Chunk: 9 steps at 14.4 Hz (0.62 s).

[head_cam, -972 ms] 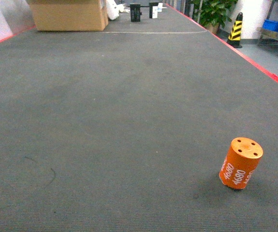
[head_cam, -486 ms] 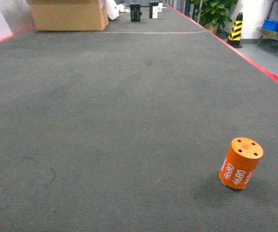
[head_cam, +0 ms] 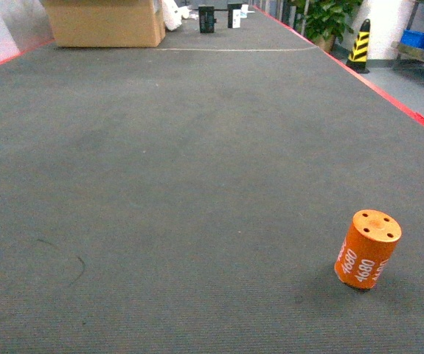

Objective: Sort blue parts and orange caps into right shelf containers

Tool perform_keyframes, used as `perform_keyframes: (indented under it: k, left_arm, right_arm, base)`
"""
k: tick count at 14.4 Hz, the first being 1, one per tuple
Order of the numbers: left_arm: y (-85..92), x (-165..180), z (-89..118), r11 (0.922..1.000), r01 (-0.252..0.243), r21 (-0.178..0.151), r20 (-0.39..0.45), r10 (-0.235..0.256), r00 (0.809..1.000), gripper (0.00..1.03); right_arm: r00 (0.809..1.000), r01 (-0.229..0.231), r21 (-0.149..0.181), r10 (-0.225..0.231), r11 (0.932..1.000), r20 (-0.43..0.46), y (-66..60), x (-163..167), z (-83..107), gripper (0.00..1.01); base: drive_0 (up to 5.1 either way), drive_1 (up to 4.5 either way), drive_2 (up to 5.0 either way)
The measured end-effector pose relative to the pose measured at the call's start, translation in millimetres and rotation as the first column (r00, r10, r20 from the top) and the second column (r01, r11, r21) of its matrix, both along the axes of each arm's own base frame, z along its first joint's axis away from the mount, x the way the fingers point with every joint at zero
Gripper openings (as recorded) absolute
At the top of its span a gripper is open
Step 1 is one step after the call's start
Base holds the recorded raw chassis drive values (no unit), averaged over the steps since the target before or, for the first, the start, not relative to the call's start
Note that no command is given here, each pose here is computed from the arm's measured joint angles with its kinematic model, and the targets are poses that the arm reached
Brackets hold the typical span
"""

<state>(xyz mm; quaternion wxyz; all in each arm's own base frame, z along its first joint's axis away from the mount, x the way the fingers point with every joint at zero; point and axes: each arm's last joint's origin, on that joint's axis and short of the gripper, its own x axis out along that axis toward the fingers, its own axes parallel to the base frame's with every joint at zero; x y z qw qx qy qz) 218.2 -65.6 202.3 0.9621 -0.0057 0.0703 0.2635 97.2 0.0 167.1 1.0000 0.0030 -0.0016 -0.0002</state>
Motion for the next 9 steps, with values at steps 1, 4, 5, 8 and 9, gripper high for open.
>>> perform_keyframes:
  k: [1,4,5,8,9]
  left_arm:
    - [0.0,0.0,0.0,1.0,0.0,0.0,0.0,0.0,1.0,0.45]
    - [0.0,0.0,0.1,1.0,-0.001,0.0,0.0,0.001,1.0,0.45]
    - [-0.8,-0.2,0.1,1.0,0.003,0.0,0.0,-0.003,1.0,0.45]
    - [-0.7,0.0,0.0,1.0,0.002,0.0,0.0,-0.002,1.0,0.45]
    - [-0.7,0.0,0.0,1.0,0.002,0.0,0.0,-0.002,1.0,0.45]
  right_arm:
    - [1.0,0.0,0.0,0.0,1.0,0.0,0.0,0.0,0.0,0.98]
    - [0.964,-0.127,0.152,0.158,0.9802,-0.213,-5.9,4.5,-4.2,0.98]
    - [0.942,-0.201,0.223,0.251,0.9538,-0.223,-6.6,7.9,-5.8,0.98]
    - [0.933,-0.257,0.228,0.303,0.9391,-0.196,-5.1,13.6,-1.3,0.98]
    - [0.933,-0.262,0.222,0.305,0.9393,-0.191,-3.5,15.8,-0.7,0.98]
  base:
    - [0.0,0.0,0.0]
    - [0.0,0.0,0.0]
    - [0.0,0.0,0.0]
    - [0.0,0.0,0.0]
    - [0.0,0.0,0.0]
